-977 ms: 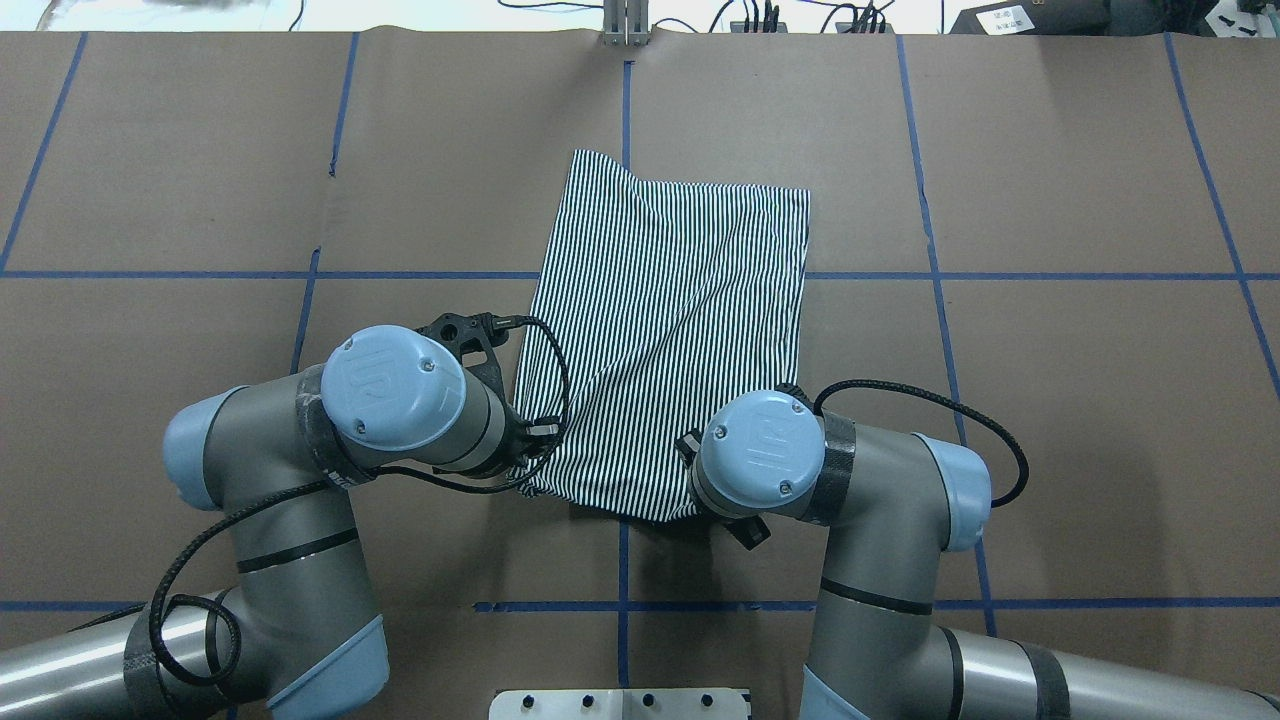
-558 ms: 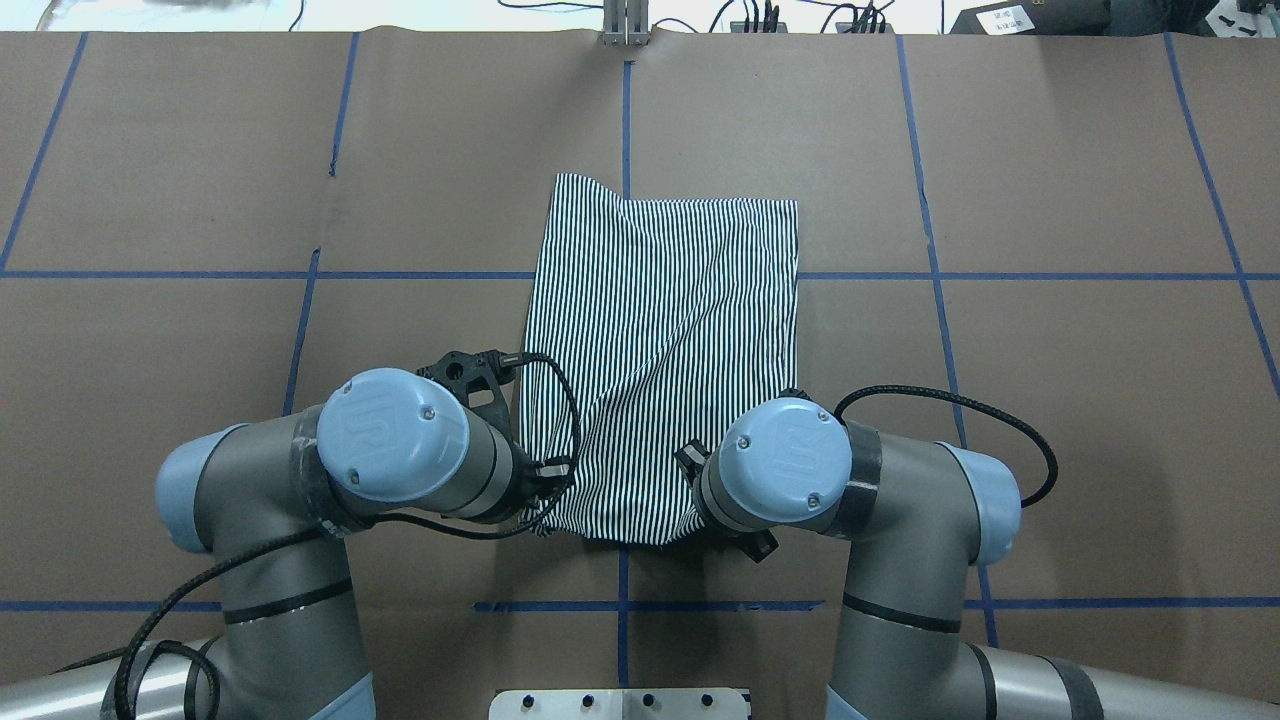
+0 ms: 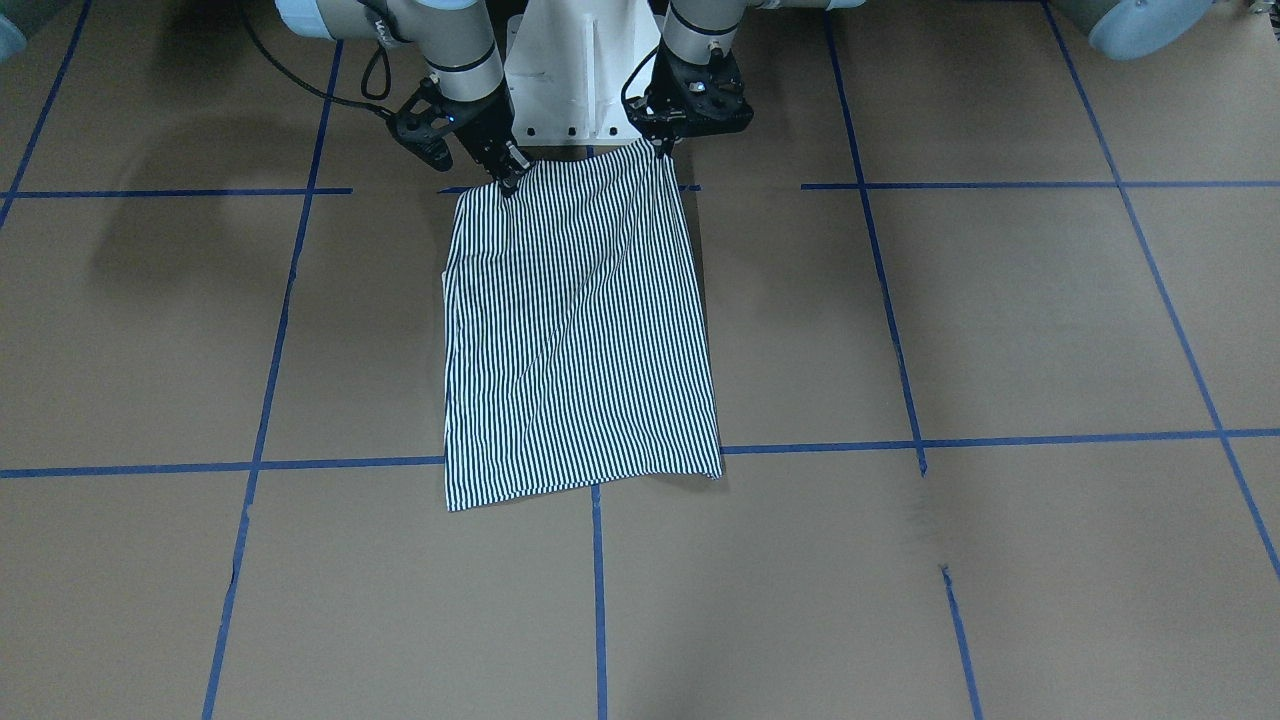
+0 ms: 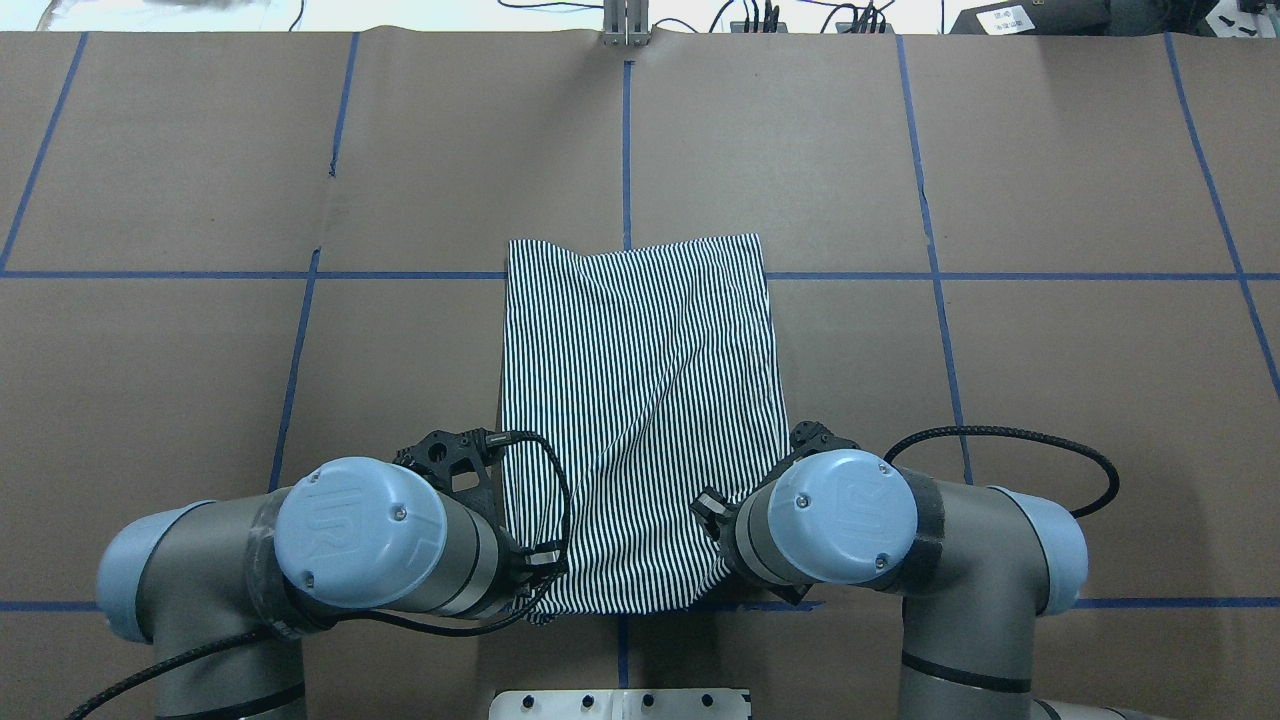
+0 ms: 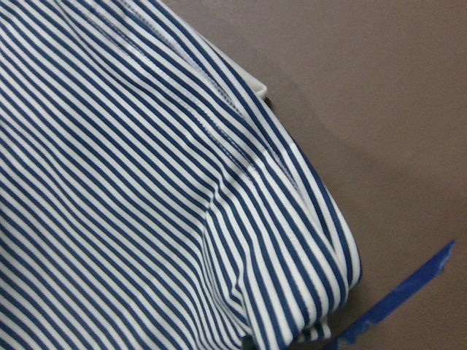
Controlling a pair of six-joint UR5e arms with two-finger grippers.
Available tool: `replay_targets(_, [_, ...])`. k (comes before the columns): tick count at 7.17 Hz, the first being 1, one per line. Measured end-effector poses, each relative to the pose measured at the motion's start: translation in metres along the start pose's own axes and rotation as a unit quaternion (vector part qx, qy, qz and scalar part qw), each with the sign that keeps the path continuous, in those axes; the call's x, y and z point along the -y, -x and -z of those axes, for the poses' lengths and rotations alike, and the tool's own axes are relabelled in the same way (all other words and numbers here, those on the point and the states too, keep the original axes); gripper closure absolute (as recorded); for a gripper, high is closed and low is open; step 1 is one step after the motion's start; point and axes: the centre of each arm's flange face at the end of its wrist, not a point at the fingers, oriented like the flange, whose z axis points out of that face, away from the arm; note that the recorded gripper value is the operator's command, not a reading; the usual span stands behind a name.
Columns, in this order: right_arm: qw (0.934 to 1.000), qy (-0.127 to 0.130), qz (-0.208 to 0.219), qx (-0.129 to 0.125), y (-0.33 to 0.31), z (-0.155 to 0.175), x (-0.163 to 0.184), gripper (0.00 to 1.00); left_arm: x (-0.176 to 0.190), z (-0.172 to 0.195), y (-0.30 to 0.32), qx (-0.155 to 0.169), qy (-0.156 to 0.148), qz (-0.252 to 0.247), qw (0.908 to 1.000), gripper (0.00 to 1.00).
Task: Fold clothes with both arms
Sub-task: 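Pull the near edge with both grippers toward the robot, then fold the near edge with both grippers over toward the far edge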
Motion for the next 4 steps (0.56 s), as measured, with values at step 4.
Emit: replay_targets(4, [0.994,-0.045,0.084,0.054,0.069,0.037,0.061,1.0,0.091,0.016,-0.002,-0.015,-0.066,0.025,0.9974,1.0])
